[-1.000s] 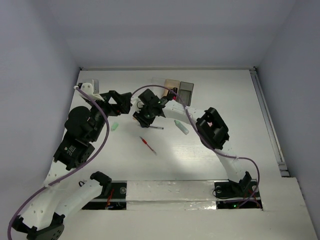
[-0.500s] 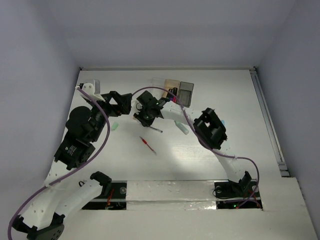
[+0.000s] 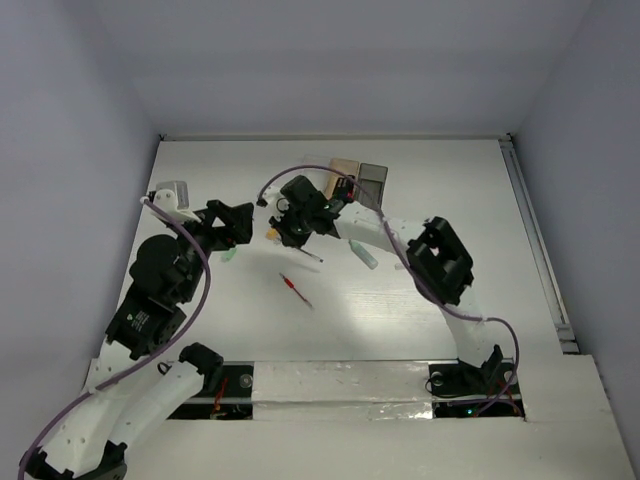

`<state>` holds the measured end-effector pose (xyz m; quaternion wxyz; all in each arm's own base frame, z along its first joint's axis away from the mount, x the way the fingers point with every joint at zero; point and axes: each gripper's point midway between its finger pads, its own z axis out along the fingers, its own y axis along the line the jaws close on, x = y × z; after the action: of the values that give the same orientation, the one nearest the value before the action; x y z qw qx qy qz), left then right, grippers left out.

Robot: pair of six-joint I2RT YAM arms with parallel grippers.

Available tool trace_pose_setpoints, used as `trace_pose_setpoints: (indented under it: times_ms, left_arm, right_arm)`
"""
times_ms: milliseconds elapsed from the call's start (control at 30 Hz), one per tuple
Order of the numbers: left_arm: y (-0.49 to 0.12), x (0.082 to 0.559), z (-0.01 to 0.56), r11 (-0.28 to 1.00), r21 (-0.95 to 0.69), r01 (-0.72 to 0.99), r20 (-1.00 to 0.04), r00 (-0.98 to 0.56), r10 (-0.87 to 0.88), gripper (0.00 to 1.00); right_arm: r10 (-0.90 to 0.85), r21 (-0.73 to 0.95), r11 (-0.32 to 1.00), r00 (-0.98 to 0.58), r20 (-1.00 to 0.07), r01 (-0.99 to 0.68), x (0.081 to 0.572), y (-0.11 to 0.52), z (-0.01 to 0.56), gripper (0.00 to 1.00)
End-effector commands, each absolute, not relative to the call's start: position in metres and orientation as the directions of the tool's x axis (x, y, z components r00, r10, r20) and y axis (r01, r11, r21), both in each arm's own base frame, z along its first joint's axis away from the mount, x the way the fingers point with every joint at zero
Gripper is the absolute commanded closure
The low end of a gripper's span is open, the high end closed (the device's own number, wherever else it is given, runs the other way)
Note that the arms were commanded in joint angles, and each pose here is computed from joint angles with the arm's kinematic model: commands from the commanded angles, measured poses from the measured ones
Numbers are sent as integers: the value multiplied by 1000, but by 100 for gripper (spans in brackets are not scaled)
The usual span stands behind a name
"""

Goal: Sort the stationery into containers
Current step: Pick up the pen from the center of the board, then close the pen cap on the pen.

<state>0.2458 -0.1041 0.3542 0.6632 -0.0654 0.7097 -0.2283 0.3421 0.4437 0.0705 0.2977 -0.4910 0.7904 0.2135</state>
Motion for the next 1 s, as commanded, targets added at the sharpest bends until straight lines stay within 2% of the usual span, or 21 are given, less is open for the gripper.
trace_pose_setpoints:
  times_ms: [0, 100, 200, 333, 467, 667, 967]
  left_arm:
    - [-104, 246, 336, 862, -476, 174, -878, -142, -456, 20]
    - [-109, 241, 319, 837, -516, 182, -854, -188, -485, 23]
    - [-122, 235, 308, 800, -559, 220, -825, -241, -510, 27]
    - [-147, 232, 293, 745, -598, 296, -796, -322, -512, 33]
    - [-163, 237, 291, 700, -626, 343, -776, -360, -518, 36]
    - [-177, 245, 302, 653, -637, 410, -771, -350, -532, 36]
    - [-185, 262, 280, 672, -645, 364, -760, -400, -512, 41]
  right_arm:
    - [-367, 46, 447, -230, -901, -893, 348, 471, 213, 99]
    - [-214, 156, 507, -299, -930, -848, 358, 457, 254, 99]
    - [-69, 286, 513, -371, -926, -809, 365, 449, 283, 100]
    - [73, 442, 441, -459, -885, -781, 353, 454, 320, 100]
    - [233, 568, 308, -519, -823, -763, 336, 457, 358, 100]
    - [323, 619, 245, -539, -778, -746, 321, 444, 361, 100]
    - [370, 613, 206, -520, -770, -763, 310, 434, 370, 100]
